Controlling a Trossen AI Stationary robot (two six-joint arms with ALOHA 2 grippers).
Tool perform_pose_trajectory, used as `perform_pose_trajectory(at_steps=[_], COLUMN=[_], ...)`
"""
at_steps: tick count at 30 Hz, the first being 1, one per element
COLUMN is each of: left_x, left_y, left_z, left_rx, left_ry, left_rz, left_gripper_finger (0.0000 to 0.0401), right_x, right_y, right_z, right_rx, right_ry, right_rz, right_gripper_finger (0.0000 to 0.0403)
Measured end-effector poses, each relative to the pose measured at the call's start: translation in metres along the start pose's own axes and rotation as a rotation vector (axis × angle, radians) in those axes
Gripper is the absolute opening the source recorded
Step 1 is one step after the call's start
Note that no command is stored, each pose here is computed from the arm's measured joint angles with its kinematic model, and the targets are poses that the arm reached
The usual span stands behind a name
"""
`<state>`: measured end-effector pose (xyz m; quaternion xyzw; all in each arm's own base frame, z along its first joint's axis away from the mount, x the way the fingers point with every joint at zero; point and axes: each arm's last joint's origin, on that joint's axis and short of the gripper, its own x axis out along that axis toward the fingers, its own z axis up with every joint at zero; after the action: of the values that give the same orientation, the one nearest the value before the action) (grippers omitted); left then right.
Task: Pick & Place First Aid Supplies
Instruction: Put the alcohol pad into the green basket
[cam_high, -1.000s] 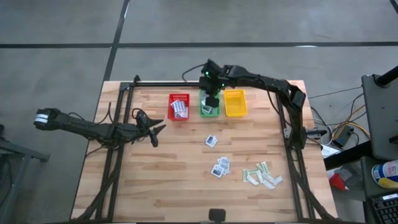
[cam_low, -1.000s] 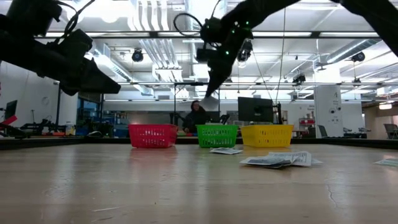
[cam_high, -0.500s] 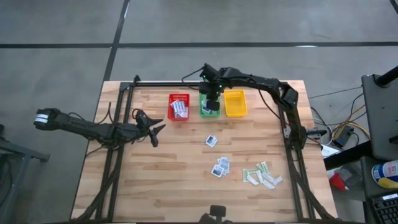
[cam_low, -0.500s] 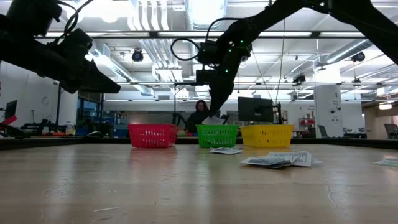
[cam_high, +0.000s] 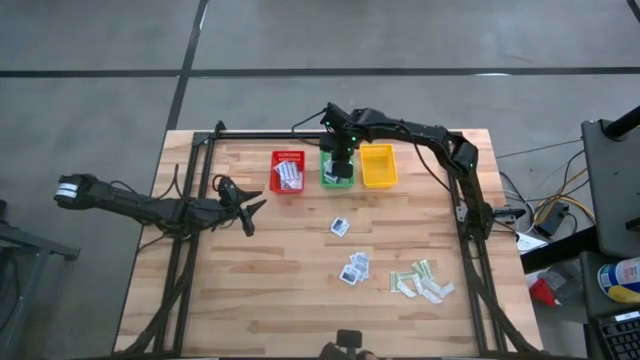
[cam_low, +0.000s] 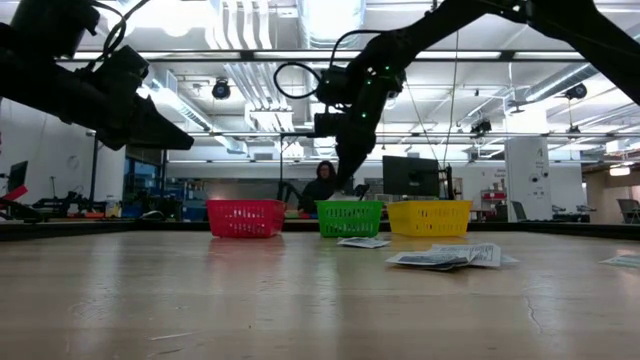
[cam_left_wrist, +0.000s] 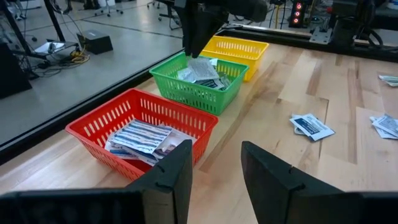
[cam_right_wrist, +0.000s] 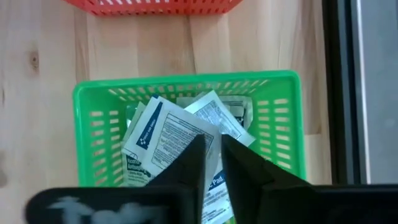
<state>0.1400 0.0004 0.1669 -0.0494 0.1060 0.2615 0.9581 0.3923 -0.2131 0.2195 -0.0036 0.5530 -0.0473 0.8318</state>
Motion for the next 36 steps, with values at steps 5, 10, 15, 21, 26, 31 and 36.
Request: perform_pose_trajectory(at_steps=[5, 10, 15, 21, 26, 31, 36], left_x=[0.0, 0.0, 0.0, 0.0, 0.0, 0.0, 0.0], left_y=[0.0, 0.0, 0.0, 0.0, 0.0, 0.0, 0.0], left_z=[0.0, 0.0, 0.0, 0.0, 0.0, 0.0, 0.0], left_rx=[0.0, 0.0, -0.001, -0.001, -0.001, -0.001, -0.001], left_ry=[0.0, 0.0, 0.0, 0.0, 0.0, 0.001, 0.001], left_rz=[0.0, 0.0, 0.0, 0.001, 0.0, 0.0, -0.003], left_gripper_finger=[0.0133, 0.0133, 0.0133, 0.0133, 0.0133, 0.0133, 0.0133], right_x=[-0.004, -0.019, -0.041, -0.064, -0.069, -0.053, -0.032], right_y=[-0.001, -0.003, 0.005, 0.036, 0.07, 0.11, 0.139], right_z=[0.003, 0.011, 0.019, 0.018, 0.017, 0.016, 0.009], right_rx=[-0.005, -0.016, -0.03, -0.038, -0.057, -0.149, -0.236], right_ry=[-0.007, -0.009, 0.007, 0.08, 0.166, 0.237, 0.287], right_rz=[-0.014, -0.038, 0.009, 0.304, 0.476, 0.525, 0.56], right_gripper_finger=[0.0114, 0.0151, 0.0159, 0.0149, 0.014, 0.0129, 0.0119])
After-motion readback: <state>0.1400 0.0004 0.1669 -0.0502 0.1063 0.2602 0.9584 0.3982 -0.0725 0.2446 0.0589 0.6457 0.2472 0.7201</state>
